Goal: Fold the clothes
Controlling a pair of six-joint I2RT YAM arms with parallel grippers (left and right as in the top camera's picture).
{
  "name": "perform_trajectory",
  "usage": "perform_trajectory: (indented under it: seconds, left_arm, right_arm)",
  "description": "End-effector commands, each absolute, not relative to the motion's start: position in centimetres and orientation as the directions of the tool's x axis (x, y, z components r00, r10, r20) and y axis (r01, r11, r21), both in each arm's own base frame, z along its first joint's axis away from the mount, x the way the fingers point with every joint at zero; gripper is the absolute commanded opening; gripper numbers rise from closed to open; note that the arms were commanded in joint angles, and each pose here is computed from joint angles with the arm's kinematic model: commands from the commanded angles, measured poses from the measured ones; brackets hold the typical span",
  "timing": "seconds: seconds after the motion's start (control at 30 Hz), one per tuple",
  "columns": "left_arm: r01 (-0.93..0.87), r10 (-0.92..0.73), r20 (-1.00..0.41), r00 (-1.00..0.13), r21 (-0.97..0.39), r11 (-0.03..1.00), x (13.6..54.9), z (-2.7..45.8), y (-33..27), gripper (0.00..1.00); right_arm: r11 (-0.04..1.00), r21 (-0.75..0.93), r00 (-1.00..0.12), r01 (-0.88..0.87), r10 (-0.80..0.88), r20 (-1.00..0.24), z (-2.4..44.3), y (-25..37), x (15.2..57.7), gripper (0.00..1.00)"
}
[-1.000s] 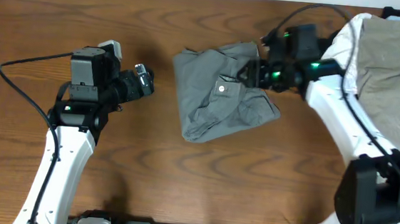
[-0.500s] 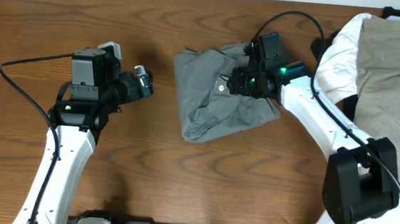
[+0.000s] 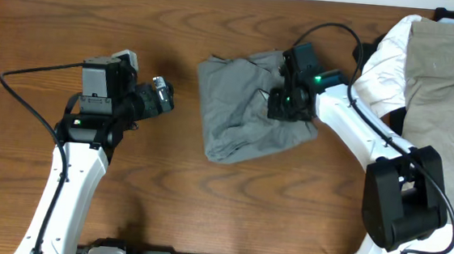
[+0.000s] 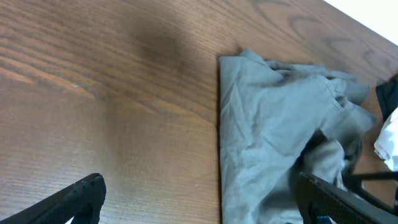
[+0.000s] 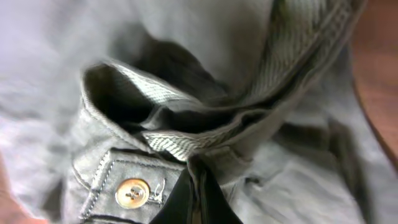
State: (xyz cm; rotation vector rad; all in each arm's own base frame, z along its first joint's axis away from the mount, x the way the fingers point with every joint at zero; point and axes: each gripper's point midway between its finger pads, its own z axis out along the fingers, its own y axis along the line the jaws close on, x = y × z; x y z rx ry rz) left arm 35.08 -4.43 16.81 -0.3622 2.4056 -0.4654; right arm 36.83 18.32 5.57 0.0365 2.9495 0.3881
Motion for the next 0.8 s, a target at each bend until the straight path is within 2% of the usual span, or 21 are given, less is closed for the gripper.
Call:
perform_trajectory:
  seconds: [0.0,0.17,0.27,0.37,0.47,0.5,0.6,0.77]
  left_arm:
    - [-0.133,-0.354,-0.555,-0.752,-0.399,0.907,35.2,16.6,-4.2,0.98]
    - [-0.133,-0.355,-0.555,-0.752,-0.399,0.907,35.2,16.6,-4.2,0.98]
    - [-0.133,-0.355,-0.556,-0.752,-0.399,0.907,35.2,16.6,-4.2,0.98]
    - [-0.133,-0.354,-0.556,-0.752,-0.398,0.908,35.2,16.6,-4.2,0.98]
    - [-0.133,-0.354,-0.556,-0.752,-0.398,0.908,35.2,16.6,-4.2,0.98]
    - [-0.133,-0.354,-0.556,-0.752,-0.398,0.908,35.2,16.6,-4.2,0.98]
    - [-0.133,-0.354,-0.556,-0.752,-0.398,0.908,35.2,16.6,-4.2,0.98]
    - [-0.133,-0.354,-0.556,-0.752,-0.398,0.908,35.2,16.6,-4.2,0.98]
  right_arm:
    - [0.985,0.157,-0.987,0.065,0.087,-0.136,6.0,15.4,35.7,0.02]
    - [0.993,0.013,-0.99,0.119,0.119,-0.073,3.5,12.6,33.2,0.04]
    - [0.991,0.013,-0.989,0.133,0.134,-0.058,2.8,12.4,32.7,0.06]
    - [0.991,0.069,-0.991,0.116,0.121,-0.061,3.7,13.3,33.1,0.13]
    - [0.988,0.14,-0.992,0.068,0.081,-0.094,5.7,14.5,33.7,0.24]
    - [0.985,0.166,-0.991,0.052,0.071,-0.115,6.9,14.9,34.0,0.33]
    - [0.98,0.199,-0.982,0.021,0.058,-0.178,9.6,15.2,34.4,0.51]
    - [0.972,0.231,-0.955,-0.039,0.031,-0.293,12.8,15.6,35.2,0.61]
